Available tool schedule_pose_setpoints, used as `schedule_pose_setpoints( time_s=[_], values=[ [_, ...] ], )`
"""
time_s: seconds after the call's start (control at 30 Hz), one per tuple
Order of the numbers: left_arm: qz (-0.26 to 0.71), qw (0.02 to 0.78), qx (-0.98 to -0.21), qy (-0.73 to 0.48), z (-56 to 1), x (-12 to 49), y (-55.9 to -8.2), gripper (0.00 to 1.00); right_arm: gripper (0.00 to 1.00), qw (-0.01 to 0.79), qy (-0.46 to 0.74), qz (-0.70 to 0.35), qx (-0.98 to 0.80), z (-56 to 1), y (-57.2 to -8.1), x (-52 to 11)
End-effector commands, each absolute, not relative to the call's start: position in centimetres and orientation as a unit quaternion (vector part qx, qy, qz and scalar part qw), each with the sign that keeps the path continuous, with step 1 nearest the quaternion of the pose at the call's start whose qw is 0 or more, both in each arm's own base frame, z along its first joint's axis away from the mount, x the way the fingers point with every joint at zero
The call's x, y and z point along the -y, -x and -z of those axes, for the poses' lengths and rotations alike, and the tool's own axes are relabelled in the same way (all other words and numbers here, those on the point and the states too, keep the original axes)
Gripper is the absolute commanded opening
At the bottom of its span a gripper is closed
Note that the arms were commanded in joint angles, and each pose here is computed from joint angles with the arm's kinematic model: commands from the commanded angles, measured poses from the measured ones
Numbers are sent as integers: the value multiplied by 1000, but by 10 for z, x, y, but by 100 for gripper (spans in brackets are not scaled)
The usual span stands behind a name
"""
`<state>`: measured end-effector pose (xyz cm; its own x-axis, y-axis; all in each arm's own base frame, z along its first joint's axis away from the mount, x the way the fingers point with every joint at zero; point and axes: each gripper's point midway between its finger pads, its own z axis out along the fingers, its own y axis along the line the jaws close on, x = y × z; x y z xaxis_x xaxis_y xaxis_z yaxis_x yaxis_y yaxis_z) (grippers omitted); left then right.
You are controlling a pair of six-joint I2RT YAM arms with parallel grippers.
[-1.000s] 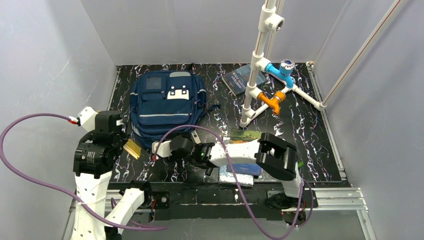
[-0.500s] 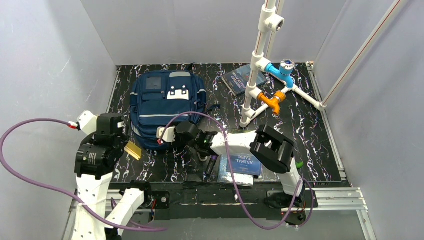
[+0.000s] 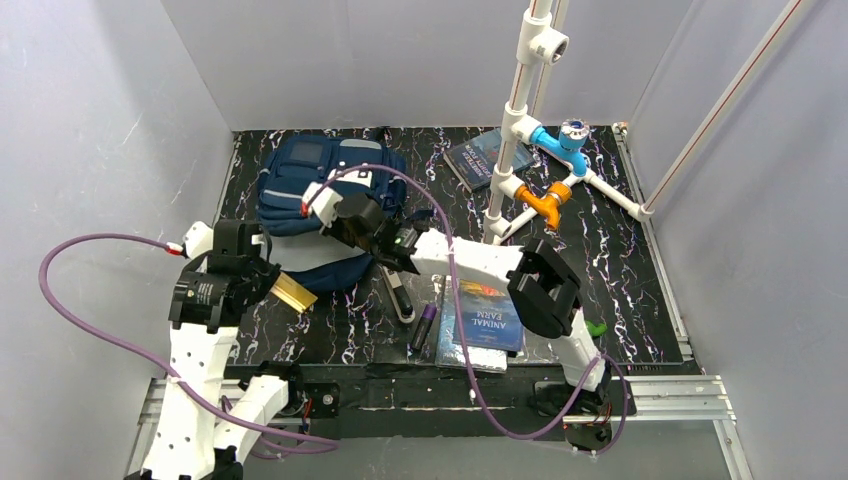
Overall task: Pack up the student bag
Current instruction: Place the book in the student bag.
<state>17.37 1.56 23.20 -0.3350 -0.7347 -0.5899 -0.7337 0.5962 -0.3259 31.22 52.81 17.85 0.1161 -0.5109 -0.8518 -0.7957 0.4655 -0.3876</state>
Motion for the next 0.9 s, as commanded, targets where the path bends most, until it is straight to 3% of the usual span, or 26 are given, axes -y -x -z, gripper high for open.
schedule_pose_setpoints(
  time_s=[0.0, 0.27, 0.43, 0.7, 0.87],
  values=[
    [61, 409, -761, 499, -265, -12, -191, 0, 1, 609, 349, -201, -683, -281, -339, -520],
    [191, 381, -654, 625, -239, 12, -230, 0, 1, 600, 217, -306, -706, -331, -371, -511],
    [230, 431, -648, 585, -253, 19, -270, 0, 1, 593, 212, -350, -693, -350, -364, -520],
    [257, 480, -615, 571, -303, 13, -271, 0, 1, 593, 218, -354, -690, -353, -360, -518],
    [267, 454, -614, 588, -276, 21, -296, 0, 1, 585, 209, -380, -686, -362, -355, -522]
  ],
)
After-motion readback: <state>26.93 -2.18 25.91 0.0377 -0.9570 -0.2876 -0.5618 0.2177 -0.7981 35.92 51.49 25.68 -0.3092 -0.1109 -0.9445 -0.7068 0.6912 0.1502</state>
